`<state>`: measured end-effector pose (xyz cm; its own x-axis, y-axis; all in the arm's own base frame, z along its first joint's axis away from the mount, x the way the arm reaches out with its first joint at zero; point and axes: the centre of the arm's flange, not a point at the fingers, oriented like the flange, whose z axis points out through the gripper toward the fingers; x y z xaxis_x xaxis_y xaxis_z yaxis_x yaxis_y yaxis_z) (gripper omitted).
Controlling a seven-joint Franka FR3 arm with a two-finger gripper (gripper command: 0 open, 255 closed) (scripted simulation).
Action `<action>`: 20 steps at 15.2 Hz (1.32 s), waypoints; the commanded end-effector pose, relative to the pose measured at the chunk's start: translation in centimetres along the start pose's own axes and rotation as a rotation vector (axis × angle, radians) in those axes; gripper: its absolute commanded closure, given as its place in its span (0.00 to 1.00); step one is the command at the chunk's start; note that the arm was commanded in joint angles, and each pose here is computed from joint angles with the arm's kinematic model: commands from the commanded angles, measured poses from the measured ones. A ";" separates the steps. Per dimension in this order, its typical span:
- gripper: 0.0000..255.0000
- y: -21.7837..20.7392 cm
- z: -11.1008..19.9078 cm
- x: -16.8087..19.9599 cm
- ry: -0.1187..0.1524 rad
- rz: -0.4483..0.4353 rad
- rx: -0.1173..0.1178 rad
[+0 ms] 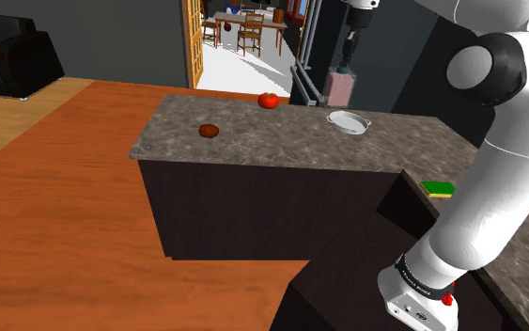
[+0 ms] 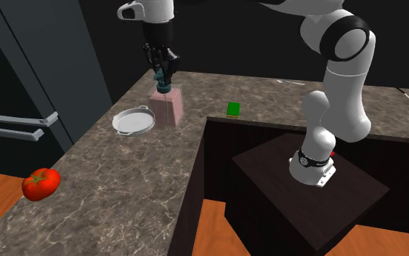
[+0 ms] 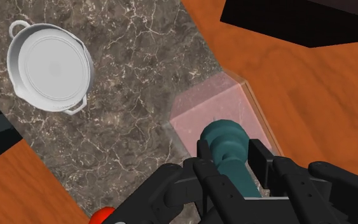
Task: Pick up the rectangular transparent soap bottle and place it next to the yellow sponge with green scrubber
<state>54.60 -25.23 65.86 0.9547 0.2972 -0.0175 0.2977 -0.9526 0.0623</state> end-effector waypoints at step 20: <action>1.00 9.5 1.2 -26.0 0.000 -0.001 0.000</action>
<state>33.64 -41.36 65.60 0.9549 0.2964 -0.0175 0.2969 -0.9529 0.0618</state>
